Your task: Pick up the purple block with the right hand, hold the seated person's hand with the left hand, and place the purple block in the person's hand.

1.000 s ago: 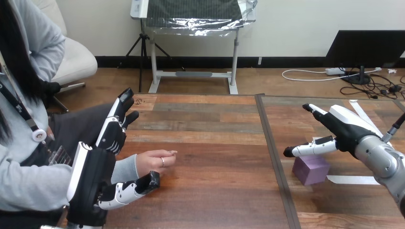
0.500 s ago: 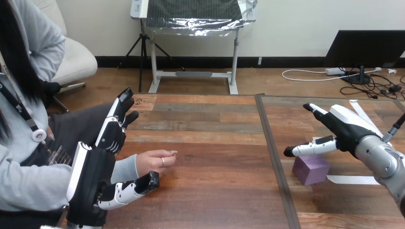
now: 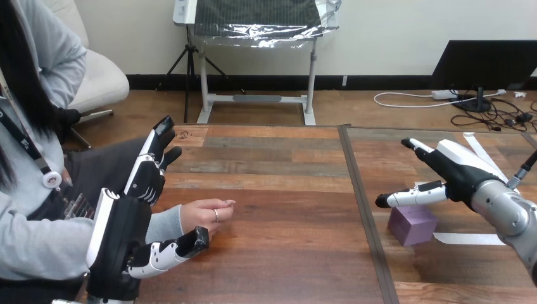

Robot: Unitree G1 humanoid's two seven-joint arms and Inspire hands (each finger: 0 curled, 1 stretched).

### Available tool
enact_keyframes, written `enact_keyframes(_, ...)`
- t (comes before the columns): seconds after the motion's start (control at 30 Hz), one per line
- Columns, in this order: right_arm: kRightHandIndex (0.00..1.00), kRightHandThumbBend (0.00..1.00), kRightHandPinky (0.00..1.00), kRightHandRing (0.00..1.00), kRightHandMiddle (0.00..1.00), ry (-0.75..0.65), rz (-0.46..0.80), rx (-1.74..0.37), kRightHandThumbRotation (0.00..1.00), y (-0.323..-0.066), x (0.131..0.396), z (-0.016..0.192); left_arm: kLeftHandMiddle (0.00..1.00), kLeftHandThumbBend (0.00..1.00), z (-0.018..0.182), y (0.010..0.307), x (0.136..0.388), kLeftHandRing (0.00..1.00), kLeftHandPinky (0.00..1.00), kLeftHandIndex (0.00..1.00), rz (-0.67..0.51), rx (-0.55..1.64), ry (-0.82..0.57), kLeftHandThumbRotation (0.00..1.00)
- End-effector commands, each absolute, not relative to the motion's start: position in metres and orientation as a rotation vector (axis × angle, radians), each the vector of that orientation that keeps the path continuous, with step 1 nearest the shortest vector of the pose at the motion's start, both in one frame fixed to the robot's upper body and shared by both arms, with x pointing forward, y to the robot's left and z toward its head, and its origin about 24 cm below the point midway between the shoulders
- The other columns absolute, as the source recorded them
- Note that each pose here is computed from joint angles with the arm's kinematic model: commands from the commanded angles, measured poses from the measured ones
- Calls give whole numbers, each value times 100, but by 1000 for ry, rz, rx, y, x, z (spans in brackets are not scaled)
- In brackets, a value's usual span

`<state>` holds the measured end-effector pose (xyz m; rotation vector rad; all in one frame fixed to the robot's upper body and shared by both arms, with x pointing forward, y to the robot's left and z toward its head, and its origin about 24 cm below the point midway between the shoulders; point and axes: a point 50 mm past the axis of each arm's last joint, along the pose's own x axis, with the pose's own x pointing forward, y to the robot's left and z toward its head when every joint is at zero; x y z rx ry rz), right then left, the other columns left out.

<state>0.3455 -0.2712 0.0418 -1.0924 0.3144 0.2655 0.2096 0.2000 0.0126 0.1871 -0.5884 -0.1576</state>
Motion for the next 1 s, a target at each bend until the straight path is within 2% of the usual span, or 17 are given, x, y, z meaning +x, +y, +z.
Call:
enact_keyframes(0.0,100,100,97,100,100,228,235,-1091,53,-277,358,73,99,100,28,201,221,97,92,96,-162,199,-669,65)
enact_keyframes(0.4,100,100,96,100,100,241,270,-1063,45,-282,355,76,98,100,28,202,220,96,92,95,-151,202,-671,65)
enact_keyframes(0.97,100,100,96,100,100,236,290,-1042,44,-288,351,78,98,100,29,202,222,97,92,96,-159,204,-678,66)
